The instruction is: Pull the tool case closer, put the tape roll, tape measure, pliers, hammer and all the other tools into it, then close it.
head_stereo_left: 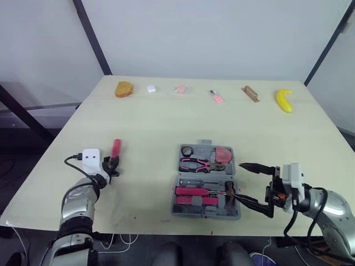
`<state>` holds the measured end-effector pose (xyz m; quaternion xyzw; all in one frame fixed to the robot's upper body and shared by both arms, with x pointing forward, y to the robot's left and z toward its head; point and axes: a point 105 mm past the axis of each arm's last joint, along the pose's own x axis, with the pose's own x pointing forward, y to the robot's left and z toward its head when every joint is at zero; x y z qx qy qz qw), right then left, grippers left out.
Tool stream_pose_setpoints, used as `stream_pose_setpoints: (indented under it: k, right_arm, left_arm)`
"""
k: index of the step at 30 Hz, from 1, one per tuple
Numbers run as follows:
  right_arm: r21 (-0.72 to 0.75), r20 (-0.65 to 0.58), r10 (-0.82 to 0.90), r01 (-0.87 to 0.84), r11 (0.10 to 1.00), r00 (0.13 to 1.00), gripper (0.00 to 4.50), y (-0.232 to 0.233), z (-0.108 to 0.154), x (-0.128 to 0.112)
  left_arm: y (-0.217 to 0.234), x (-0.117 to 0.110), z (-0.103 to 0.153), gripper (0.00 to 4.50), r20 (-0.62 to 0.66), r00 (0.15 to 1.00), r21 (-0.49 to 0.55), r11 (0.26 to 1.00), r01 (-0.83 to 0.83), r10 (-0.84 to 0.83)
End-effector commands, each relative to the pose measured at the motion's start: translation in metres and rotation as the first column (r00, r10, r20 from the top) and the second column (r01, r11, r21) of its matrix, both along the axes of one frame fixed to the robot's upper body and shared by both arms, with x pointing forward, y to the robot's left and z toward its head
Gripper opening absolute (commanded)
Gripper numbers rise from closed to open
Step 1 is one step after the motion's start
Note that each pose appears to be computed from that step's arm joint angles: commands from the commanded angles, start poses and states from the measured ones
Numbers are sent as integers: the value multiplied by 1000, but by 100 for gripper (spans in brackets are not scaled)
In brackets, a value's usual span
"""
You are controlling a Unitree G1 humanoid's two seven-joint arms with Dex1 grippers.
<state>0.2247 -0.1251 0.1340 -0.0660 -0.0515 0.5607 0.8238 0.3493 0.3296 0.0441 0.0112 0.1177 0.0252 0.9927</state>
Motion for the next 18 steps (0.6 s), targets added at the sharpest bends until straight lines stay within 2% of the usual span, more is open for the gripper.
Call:
stream_pose_setpoints:
  k: [1,6,10,18]
  right_arm:
    - [1,29,10,-10,1000,1000,450,2,2,-2]
    - [1,39,16,-16,1000,999,450,4,2,1]
    - [2,41,25,-25,1000,999,450,4,2,1]
    - [-23,28,46,-45,999,999,450,0,-2,-2]
  left_arm:
    - [5,2,9,40,33,999,23,1000,-15,14]
    - [-2,-2,11,40,30,999,65,997,30,-32]
    - [-19,-11,12,40,30,997,47,996,76,-77]
    - [-77,-73,6,40,-22,981,26,981,195,-194]
